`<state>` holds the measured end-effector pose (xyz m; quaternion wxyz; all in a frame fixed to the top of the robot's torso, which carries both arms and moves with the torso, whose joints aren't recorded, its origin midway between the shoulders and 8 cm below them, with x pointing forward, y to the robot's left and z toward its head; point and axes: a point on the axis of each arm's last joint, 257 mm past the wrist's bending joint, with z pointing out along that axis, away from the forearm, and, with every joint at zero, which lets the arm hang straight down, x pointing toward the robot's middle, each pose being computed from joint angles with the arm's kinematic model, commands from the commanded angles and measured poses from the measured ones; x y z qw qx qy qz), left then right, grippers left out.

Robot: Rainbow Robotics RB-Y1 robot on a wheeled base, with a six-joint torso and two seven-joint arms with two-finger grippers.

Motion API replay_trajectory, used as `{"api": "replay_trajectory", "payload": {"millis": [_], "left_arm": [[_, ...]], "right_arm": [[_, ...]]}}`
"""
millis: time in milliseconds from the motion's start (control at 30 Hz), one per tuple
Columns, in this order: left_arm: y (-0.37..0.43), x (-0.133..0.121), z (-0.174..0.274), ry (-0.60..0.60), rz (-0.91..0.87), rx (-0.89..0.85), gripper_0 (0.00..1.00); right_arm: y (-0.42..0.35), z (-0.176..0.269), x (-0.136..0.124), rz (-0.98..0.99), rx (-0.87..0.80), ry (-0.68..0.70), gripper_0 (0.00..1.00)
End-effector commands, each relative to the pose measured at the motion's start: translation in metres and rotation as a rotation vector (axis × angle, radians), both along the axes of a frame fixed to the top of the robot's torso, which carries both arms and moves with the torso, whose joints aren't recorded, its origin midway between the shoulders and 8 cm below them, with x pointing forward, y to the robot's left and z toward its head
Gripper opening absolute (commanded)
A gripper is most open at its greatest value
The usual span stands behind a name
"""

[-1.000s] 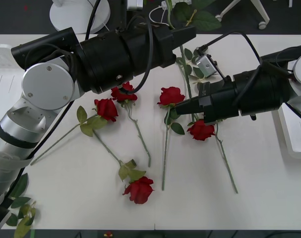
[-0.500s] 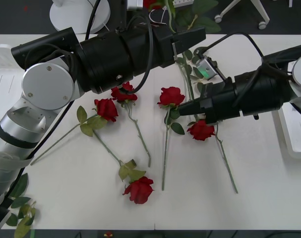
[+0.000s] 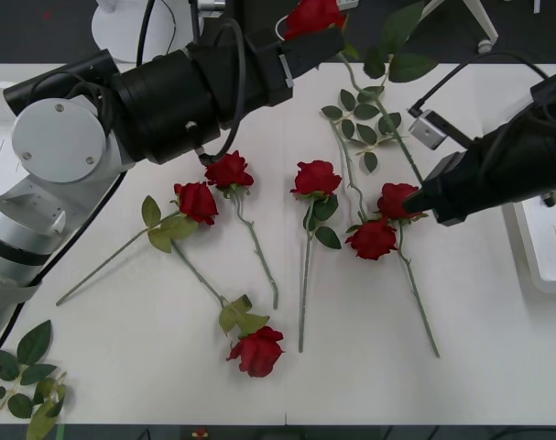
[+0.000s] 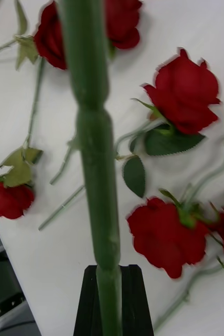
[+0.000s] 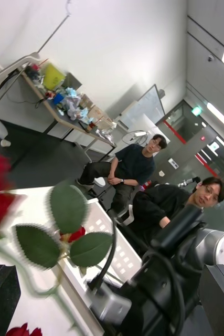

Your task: Place the red flowers into the right box and the blue flowers into the left box. If a person shows an open palm, hand one flower to the person first, then continue sorting.

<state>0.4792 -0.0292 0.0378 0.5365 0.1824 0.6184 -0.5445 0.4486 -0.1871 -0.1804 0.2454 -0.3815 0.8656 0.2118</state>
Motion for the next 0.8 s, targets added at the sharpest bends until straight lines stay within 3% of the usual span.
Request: {"api": "replay_trajectory", "payload": {"millis": [33,233,400,800], "left_arm": [[0.039,0.022,0.013,0.014,0.047,0.055,1.0],[0.079,0.029,-0.028,0.075,0.046,0.257,1.0],[0.13,0.024,-0.082,0.162,0.039,0.476,1.0],[0.247,0.017,-0.172,0.165,0.027,0.985,1.0]], "right_arm": [[-0.079,0.052,0.03,-0.148,-0.144,-0.085,0.0],[-0.189,0.051,0.04,-0.373,-0.282,-0.031,0.0],[-0.283,0.044,0.027,-0.539,-0.466,0.024,0.0],[-0.41,0.036,-0.006,-0.773,-0.69,0.092,0.0]]}}
